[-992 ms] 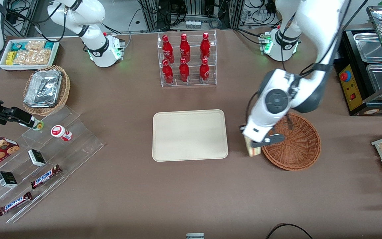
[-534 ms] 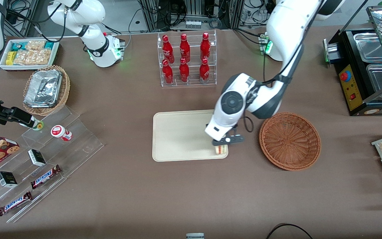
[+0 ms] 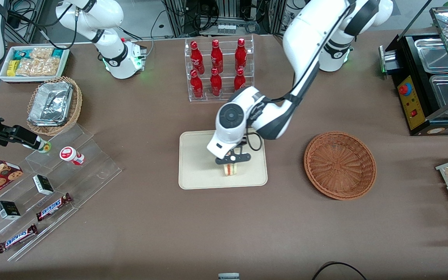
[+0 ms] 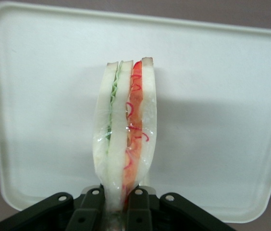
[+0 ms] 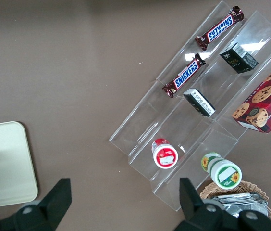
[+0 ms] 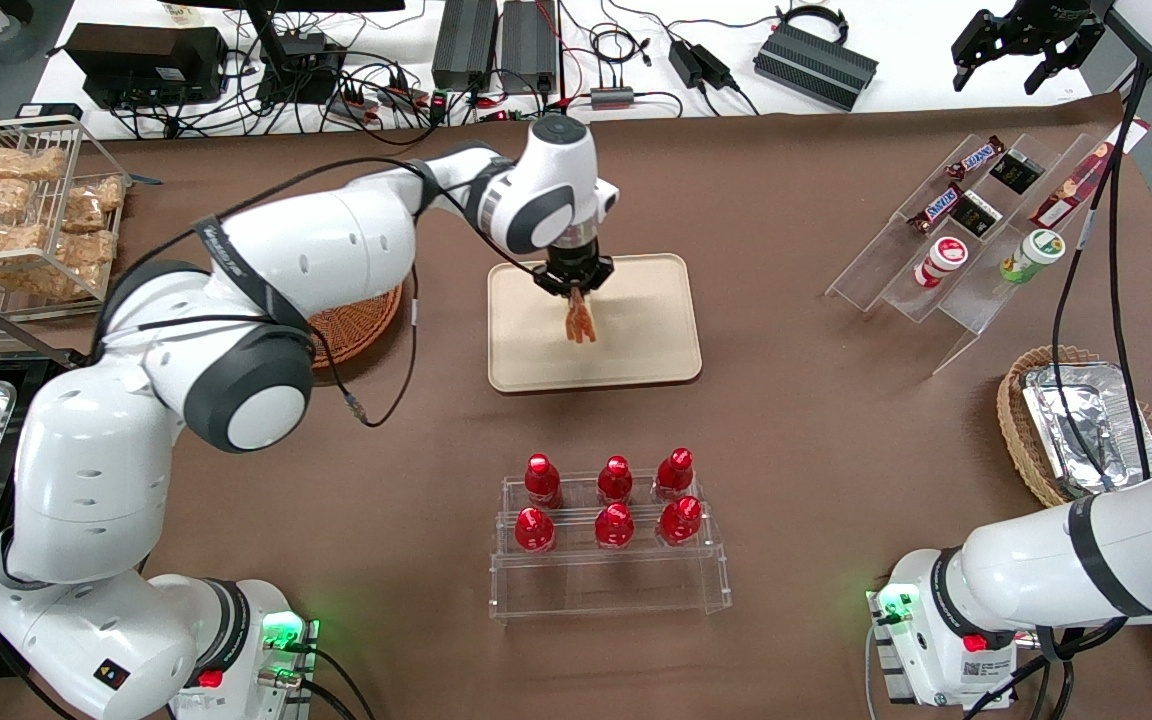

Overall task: Place sandwich from basket to tray
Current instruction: 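Carry the sandwich with the left gripper over to the cream tray, then lower the sandwich onto the tray and open the left gripper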

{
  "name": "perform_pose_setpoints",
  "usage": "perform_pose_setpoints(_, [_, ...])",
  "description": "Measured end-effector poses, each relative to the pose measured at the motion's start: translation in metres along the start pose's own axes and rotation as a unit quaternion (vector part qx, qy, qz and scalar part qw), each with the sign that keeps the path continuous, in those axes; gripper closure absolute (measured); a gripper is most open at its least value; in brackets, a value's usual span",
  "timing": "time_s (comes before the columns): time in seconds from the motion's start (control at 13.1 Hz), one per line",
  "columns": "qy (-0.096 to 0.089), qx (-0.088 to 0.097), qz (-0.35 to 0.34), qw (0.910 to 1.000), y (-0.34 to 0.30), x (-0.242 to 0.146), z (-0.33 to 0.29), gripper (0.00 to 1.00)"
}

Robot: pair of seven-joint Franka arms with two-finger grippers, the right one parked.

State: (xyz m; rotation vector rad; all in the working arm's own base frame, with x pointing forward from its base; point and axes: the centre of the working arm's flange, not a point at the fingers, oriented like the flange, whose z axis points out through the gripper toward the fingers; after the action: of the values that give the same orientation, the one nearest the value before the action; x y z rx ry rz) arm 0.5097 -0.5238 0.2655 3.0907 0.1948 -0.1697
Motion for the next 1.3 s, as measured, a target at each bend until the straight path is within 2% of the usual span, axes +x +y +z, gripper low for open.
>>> perform_pose_setpoints(0.46, [-0.001,0.000,0.000,1.0000,0.020,-0.012,0.016,0.85])
perform_pose_setpoints(0.69, [0.008,0.015,-0.012,0.9998,0.019,-0.012,0.026,0.85])
perform_pose_setpoints(0.92, [0.011,0.018,-0.022,0.9995,0.020,-0.011,0.028,0.84])
perform_pose_setpoints(0.99, [0.012,0.017,-0.023,0.9995,0.020,-0.011,0.028,0.79])
perform_pose_setpoints(1.3, [0.018,0.014,-0.025,0.9994,0.025,-0.014,0.023,0.41])
